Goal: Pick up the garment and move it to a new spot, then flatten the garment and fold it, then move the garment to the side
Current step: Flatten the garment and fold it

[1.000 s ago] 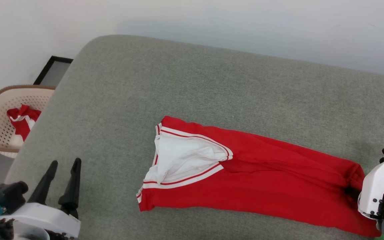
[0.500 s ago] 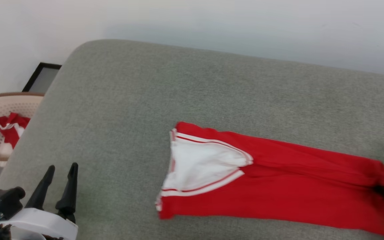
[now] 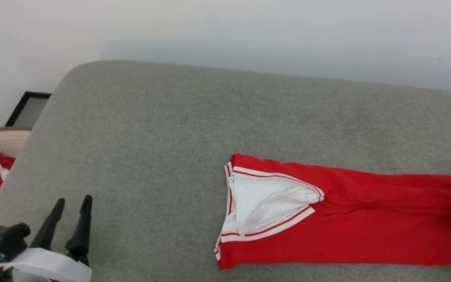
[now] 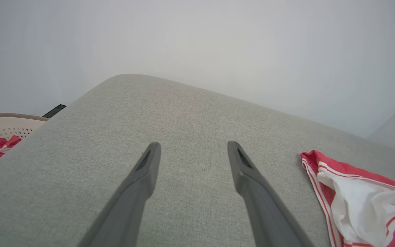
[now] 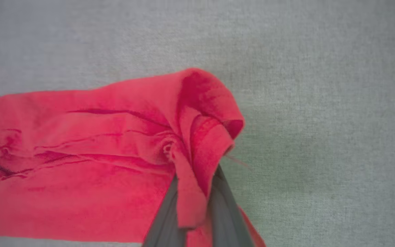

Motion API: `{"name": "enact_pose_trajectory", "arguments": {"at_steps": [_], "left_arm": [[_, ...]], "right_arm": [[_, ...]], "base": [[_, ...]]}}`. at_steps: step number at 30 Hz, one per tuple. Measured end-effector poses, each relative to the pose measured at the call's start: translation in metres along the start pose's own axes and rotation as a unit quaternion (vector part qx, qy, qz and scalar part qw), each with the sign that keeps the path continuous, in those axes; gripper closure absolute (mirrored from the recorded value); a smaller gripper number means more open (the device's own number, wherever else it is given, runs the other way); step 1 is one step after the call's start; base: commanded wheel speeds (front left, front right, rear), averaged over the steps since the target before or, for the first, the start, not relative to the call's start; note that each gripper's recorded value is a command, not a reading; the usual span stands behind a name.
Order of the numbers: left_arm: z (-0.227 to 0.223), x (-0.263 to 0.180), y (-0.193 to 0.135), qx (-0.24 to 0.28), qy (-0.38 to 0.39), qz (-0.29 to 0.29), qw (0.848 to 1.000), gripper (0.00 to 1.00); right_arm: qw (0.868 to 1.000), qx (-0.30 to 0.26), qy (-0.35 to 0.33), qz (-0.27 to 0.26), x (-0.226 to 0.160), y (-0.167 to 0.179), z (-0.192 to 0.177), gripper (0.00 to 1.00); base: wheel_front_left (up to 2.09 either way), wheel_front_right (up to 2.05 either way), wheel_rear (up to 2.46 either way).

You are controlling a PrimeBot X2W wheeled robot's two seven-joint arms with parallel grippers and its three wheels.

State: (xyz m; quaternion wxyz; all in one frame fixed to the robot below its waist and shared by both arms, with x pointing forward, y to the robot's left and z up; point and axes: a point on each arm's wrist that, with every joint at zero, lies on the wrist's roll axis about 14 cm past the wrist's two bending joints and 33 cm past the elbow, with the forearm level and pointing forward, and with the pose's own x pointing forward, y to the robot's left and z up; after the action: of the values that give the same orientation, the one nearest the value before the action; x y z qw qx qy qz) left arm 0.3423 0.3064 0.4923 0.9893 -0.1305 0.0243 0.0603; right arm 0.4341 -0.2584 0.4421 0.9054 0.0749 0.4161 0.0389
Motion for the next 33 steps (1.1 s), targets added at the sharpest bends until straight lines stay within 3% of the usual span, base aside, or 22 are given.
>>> {"name": "enact_pose_trajectory", "arguments": {"at_steps": [4, 11, 22, 28, 32, 33], "left_arm": [[0.001, -0.001, -0.005, 0.003, 0.0, -0.01, 1.0, 0.0], [0.003, -0.007, -0.011, 0.002, -0.002, -0.017, 1.0, 0.0], [0.015, -0.015, -0.016, 0.006, -0.011, -0.027, 1.0, 0.0], [0.02, -0.023, -0.01, 0.007, -0.015, -0.021, 1.0, 0.0], [0.023, -0.029, -0.004, 0.007, -0.02, -0.011, 1.0, 0.0], [0.023, -0.031, -0.002, 0.007, -0.021, -0.009, 1.0, 0.0]], "right_arm": [[0.999, -0.012, -0.019, 0.043, -0.009, 0.03, 0.006, 1.0], [0.987, -0.046, -0.037, 0.15, -0.021, 0.115, 0.008, 1.0], [0.95, -0.111, -0.015, 0.292, -0.017, 0.255, -0.006, 1.0], [0.933, -0.148, 0.017, 0.327, -0.007, 0.306, -0.03, 1.0], [0.929, -0.167, 0.02, 0.329, 0.003, 0.322, -0.036, 1.0], [0.929, -0.17, 0.021, 0.329, 0.005, 0.325, -0.038, 0.92]], "base": [[0.0, 0.0, 0.0], [0.0, 0.0, 0.0], [0.0, 0.0, 0.0], [0.0, 0.0, 0.0], [0.0, 0.0, 0.0], [0.0, 0.0, 0.0]]}}
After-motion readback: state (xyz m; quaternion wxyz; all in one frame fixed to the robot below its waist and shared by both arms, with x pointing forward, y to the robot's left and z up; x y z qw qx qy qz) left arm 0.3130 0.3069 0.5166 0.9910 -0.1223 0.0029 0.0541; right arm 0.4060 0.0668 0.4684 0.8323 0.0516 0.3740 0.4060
